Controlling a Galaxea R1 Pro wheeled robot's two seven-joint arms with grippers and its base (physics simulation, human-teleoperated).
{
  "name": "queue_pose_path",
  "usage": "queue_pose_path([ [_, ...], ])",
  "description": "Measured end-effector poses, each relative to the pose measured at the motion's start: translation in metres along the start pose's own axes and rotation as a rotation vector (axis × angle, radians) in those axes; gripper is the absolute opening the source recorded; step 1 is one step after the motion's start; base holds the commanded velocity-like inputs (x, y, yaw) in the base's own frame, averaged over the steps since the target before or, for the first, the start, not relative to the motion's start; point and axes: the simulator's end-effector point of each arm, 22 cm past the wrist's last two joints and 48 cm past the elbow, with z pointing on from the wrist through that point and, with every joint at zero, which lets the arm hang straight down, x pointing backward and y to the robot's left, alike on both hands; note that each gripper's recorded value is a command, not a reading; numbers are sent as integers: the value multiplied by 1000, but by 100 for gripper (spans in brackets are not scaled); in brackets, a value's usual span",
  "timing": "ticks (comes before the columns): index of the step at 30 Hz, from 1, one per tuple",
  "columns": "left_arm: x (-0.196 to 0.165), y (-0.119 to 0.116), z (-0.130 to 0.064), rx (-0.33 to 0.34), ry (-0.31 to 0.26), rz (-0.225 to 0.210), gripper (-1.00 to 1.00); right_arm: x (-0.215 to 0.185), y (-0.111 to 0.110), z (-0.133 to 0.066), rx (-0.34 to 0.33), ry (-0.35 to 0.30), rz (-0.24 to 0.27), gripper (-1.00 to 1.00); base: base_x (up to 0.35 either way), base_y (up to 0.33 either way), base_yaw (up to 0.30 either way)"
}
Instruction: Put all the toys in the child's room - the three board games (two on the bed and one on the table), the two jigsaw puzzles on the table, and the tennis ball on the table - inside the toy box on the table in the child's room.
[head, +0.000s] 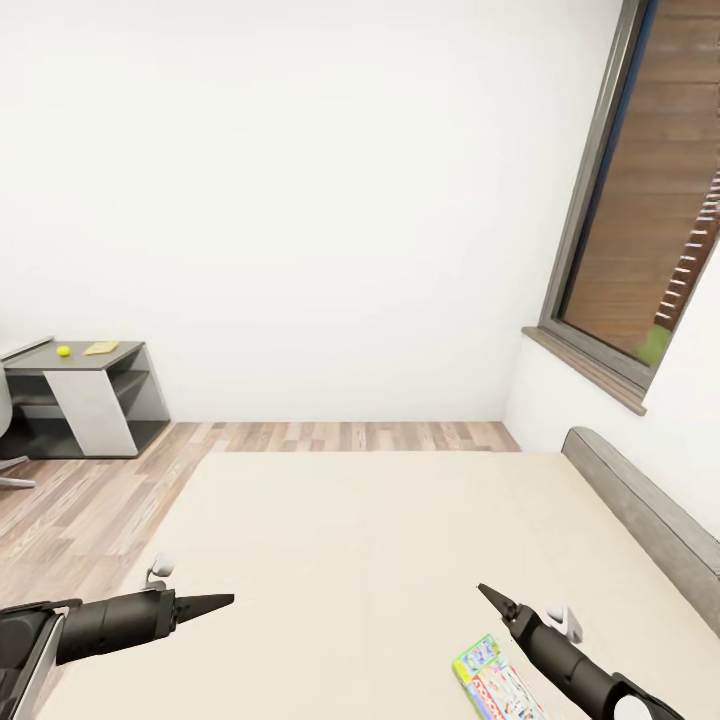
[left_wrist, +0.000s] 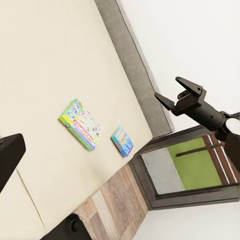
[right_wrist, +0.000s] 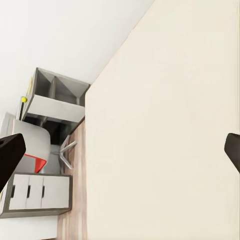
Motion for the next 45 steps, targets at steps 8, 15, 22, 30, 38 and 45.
queue_pose_path([
  [8,0,0,0,0,0,0,100,0,0,0,0,0,0,100,0,-266,0],
  [15,0,0,0,0,0,0,100,0,0,0,0,0,1,100,0,-266,0],
  [22,0,0,0,-1,0,0,100,0,0,0,0,0,0,100,0,-186,0],
  [30,0,0,0,-1,0,0,100,-1,1,1,-1,-1,1,100,0,-35,0],
  [38,0,0,0,-1,0,0,100,-1,1,1,-2,-1,-1,100,0,-6,0],
  [45,0,0,0,-2,1,0,100,5,6,6,-8,11,-20,100,0,-1,0],
])
